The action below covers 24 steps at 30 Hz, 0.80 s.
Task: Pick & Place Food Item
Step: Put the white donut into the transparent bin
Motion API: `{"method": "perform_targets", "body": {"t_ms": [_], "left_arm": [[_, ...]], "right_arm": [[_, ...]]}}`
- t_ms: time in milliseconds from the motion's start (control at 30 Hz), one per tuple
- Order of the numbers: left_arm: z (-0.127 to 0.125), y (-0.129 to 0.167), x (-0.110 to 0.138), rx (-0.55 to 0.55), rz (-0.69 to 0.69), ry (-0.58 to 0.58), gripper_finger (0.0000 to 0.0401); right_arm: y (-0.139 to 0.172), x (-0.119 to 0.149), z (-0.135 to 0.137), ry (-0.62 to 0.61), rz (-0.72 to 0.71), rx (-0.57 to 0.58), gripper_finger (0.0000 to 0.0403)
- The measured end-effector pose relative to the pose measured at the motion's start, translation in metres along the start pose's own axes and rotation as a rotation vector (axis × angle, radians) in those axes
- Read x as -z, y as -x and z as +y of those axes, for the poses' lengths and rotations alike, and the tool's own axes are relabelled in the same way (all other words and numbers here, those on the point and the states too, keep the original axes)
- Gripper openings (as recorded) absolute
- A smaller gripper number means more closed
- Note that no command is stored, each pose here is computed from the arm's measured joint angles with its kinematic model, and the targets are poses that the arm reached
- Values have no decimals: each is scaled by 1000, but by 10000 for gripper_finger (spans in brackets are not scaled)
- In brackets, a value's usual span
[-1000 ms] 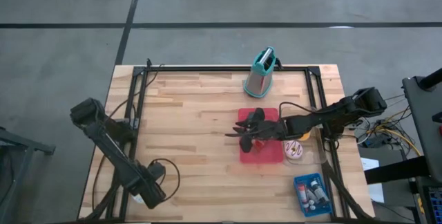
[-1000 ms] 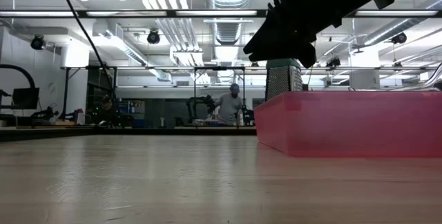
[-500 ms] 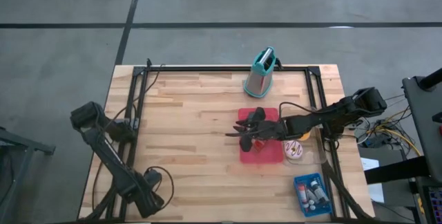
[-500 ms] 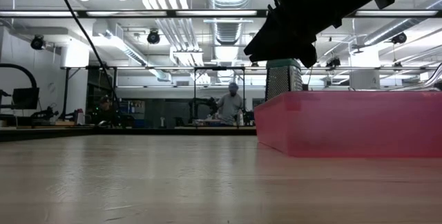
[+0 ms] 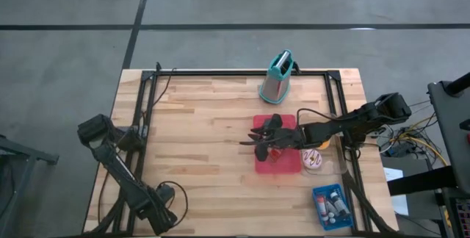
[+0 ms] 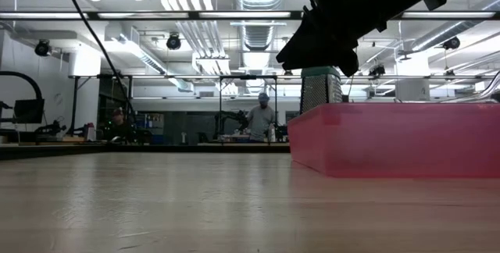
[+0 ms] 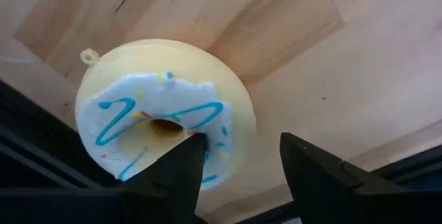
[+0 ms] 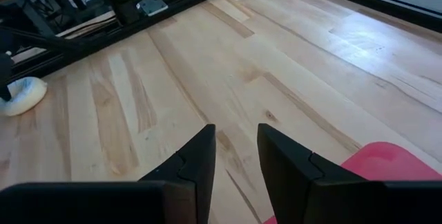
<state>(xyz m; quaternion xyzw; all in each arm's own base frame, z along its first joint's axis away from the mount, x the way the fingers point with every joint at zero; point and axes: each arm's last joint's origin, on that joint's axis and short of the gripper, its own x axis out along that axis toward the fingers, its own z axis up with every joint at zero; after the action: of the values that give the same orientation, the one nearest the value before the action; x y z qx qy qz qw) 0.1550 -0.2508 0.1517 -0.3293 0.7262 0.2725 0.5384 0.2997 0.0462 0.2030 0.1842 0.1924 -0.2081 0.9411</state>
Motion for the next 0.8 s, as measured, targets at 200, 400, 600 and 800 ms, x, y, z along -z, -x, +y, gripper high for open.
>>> {"method": "perform_targets", "body": {"t_ms": [200,400,600,800], "left_arm": [[-1,-4,-1,-7,0,-11,197],[-2,-9,-2,-25,-4,-23,197],[-1,-10,-2,-39,-1,-21,187],[0,-10,-3,-56,1,-10,112]], "right_arm": [[0,0,0,0,0,0,100],[0,1,0,1,2,1,93],[0,1,-1,2,3,2,99],[0,1,-1,2,3,2,102]]}}
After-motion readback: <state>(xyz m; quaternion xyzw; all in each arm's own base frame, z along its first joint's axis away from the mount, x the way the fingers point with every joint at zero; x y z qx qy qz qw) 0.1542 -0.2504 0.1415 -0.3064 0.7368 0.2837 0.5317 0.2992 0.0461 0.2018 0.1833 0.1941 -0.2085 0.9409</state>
